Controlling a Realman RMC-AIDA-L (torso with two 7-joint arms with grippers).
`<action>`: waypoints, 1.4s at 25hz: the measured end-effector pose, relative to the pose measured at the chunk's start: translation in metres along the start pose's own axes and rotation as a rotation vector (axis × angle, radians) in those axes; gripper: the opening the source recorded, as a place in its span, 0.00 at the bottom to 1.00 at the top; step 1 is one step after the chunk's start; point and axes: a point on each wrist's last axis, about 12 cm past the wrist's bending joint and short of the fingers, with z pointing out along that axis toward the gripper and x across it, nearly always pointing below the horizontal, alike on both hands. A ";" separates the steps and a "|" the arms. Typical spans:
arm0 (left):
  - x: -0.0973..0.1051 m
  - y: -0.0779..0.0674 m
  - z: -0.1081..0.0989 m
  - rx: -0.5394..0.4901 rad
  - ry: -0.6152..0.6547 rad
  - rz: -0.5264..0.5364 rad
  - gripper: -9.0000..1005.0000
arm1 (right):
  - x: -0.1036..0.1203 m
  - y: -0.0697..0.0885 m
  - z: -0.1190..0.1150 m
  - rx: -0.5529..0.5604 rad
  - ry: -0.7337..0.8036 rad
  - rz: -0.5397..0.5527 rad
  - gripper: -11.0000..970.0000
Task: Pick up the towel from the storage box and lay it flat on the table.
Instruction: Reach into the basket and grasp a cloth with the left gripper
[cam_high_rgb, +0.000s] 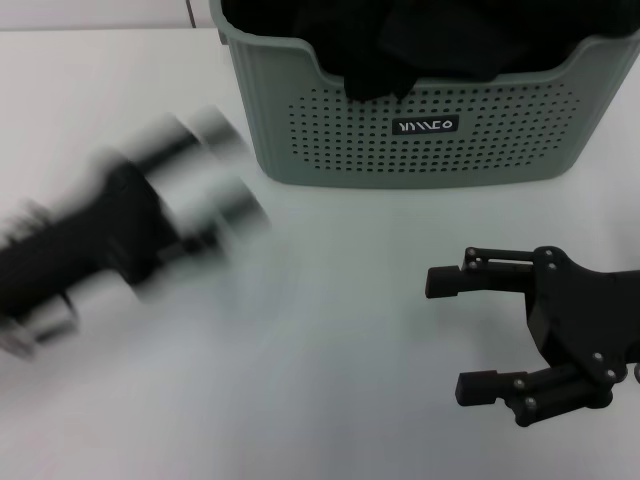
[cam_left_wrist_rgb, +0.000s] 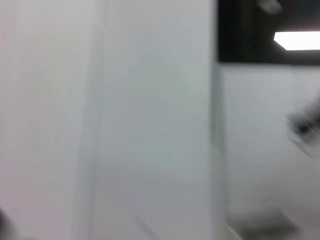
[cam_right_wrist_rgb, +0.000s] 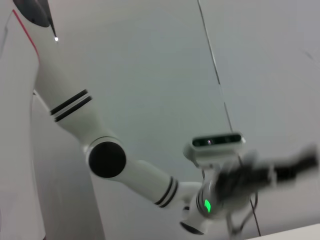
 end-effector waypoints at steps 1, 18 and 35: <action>-0.008 0.003 -0.005 -0.066 -0.070 0.027 0.76 | 0.001 0.001 -0.001 0.005 -0.001 0.004 0.88; -0.040 0.116 0.078 -0.422 -0.080 -0.180 0.75 | 0.013 0.001 0.004 0.031 0.018 0.042 0.88; -0.020 0.150 0.103 -0.660 0.076 -0.322 0.75 | 0.014 0.000 0.004 0.031 0.014 0.009 0.88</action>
